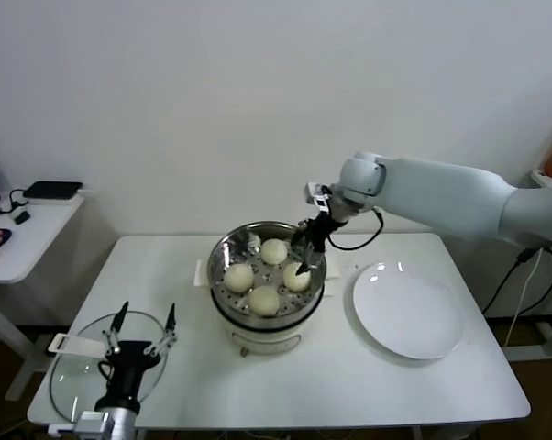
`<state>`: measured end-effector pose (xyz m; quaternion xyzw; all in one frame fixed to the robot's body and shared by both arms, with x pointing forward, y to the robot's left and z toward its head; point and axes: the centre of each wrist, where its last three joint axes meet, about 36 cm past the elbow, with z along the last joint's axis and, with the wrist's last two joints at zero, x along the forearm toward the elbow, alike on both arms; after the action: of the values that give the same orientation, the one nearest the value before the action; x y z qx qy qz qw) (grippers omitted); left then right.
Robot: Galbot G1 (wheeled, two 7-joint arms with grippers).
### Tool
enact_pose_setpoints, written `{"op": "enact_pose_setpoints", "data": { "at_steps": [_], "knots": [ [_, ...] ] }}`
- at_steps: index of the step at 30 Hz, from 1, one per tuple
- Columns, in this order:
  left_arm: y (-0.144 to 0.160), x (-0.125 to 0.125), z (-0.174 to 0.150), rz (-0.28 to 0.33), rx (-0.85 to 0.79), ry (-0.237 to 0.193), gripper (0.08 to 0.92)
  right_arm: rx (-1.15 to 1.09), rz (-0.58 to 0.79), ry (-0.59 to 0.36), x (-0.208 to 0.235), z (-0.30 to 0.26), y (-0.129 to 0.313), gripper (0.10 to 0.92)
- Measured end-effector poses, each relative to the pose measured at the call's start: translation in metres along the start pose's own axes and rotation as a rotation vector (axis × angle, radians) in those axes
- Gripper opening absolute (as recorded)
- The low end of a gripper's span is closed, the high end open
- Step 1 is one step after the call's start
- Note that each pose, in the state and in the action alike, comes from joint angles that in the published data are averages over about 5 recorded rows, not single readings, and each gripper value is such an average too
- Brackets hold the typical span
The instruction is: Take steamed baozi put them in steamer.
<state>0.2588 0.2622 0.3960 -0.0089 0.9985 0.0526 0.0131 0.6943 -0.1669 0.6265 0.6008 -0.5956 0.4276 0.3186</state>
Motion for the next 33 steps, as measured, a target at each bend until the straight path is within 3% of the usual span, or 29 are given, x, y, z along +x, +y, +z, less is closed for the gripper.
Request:
{"op": "enact_pose_setpoints", "data": {
  "at_steps": [8,16,33],
  "knots": [
    [-0.003,-0.001,-0.004,0.004,-0.005,-0.008,0.823,-0.014,0.141,-0.132,0.032,0.025,0.007,0.823],
    [-0.008,0.001,-0.008,0.006,-0.001,-0.018,0.823,-0.064,0.412,-0.329,0.042,0.075,0.038,0.823],
    [-0.015,0.001,-0.013,0.010,-0.012,-0.021,0.823,-0.314,0.956,-0.780,-0.040,0.147,0.183,0.823]
  ]
}}
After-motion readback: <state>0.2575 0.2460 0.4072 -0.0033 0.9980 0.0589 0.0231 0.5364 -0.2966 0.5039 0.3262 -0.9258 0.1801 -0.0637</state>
